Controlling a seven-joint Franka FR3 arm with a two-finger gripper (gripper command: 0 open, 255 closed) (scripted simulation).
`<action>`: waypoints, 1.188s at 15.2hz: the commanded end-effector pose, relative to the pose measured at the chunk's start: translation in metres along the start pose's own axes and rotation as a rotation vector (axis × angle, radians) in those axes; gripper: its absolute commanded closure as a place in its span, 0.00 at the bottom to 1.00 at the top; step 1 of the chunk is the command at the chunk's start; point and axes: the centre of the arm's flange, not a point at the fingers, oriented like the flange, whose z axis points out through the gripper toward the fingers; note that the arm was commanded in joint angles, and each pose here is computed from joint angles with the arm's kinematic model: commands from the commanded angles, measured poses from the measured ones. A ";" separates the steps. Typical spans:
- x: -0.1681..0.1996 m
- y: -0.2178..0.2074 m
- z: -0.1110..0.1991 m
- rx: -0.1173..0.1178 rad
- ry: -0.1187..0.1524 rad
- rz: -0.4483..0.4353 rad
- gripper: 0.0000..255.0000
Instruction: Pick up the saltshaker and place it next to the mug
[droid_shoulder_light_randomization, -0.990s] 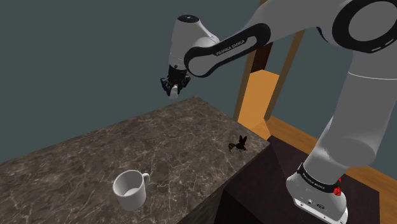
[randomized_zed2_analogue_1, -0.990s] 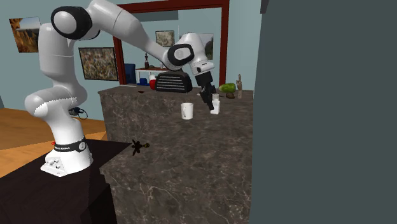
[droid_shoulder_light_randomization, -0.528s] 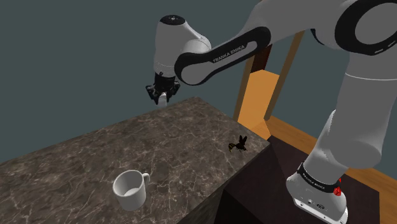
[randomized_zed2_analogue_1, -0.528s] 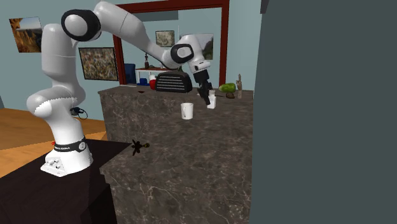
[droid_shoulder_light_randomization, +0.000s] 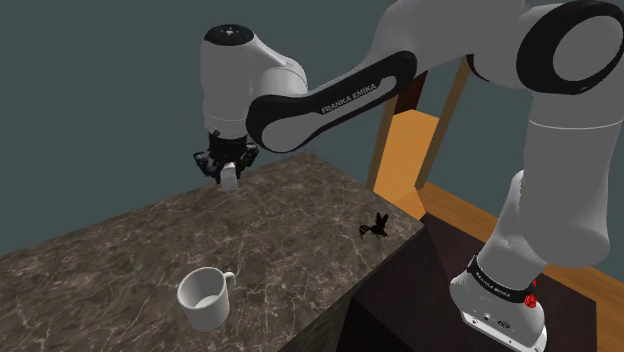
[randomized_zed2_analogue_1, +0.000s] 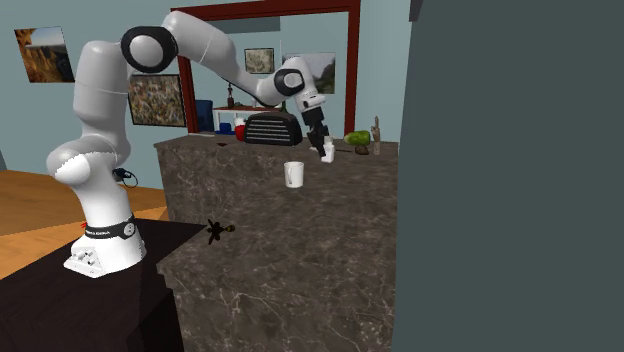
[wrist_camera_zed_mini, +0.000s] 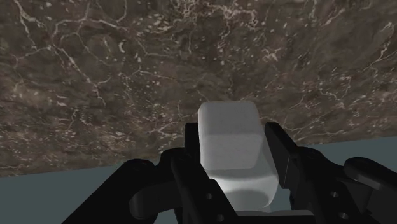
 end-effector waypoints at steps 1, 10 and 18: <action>-0.014 -0.024 -0.007 0.000 0.000 0.002 1.00; -0.056 -0.088 -0.003 0.000 0.000 0.002 1.00; -0.070 -0.087 0.036 0.000 0.000 0.002 1.00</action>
